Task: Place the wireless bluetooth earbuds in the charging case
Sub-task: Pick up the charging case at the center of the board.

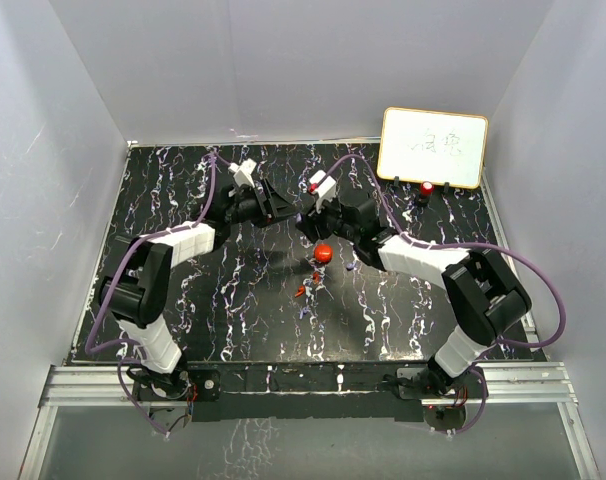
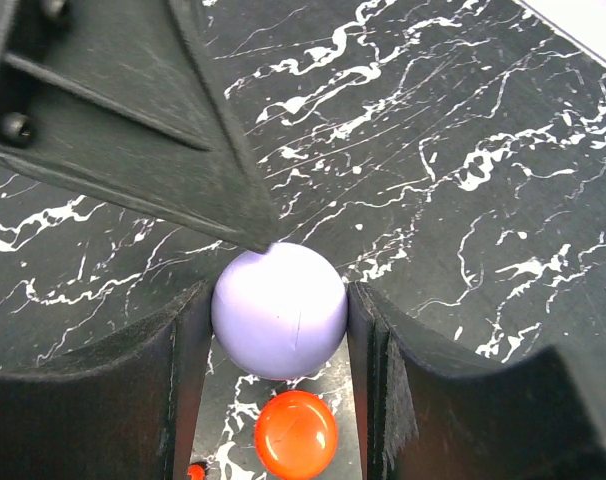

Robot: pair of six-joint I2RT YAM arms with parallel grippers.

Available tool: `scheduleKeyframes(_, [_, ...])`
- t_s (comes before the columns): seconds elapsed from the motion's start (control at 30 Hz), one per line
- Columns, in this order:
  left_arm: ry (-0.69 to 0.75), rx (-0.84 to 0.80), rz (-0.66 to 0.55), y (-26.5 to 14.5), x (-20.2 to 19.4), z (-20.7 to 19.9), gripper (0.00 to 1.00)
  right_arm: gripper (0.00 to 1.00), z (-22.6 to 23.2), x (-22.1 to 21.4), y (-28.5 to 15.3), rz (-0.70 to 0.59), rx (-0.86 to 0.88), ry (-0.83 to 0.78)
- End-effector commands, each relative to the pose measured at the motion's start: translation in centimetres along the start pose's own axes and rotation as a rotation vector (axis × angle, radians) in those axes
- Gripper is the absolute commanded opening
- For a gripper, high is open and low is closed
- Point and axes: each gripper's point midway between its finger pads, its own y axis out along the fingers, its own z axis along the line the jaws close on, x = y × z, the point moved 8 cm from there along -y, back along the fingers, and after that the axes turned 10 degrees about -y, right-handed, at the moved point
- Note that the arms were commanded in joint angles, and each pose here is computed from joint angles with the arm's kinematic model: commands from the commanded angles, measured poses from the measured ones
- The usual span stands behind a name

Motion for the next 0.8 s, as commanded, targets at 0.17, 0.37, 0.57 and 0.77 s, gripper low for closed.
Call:
scheduleKeyframes(0.17, [0.011,-0.053,0.023,1.0,-0.6,-1.3,0.52,0.24,1.0,2.8,-0.4,-0.104,0.017,-0.078])
scheduleKeyframes(0.37, [0.014,-0.061,0.033,0.7,-1.0,-1.4,0.40,0.24,1.0,3.0,-0.3,-0.109,0.014,-0.076])
scheduleKeyframes(0.57, [0.018,-0.078,0.029,0.1,-1.5,-1.6,0.44,0.24,1.0,3.0,-0.2,-0.111,0.008,-0.066])
scheduleKeyframes(0.77, [0.019,-0.101,0.028,-0.5,-2.0,-1.6,0.48,0.23,1.0,3.1,-0.2,-0.115,0.010,-0.066])
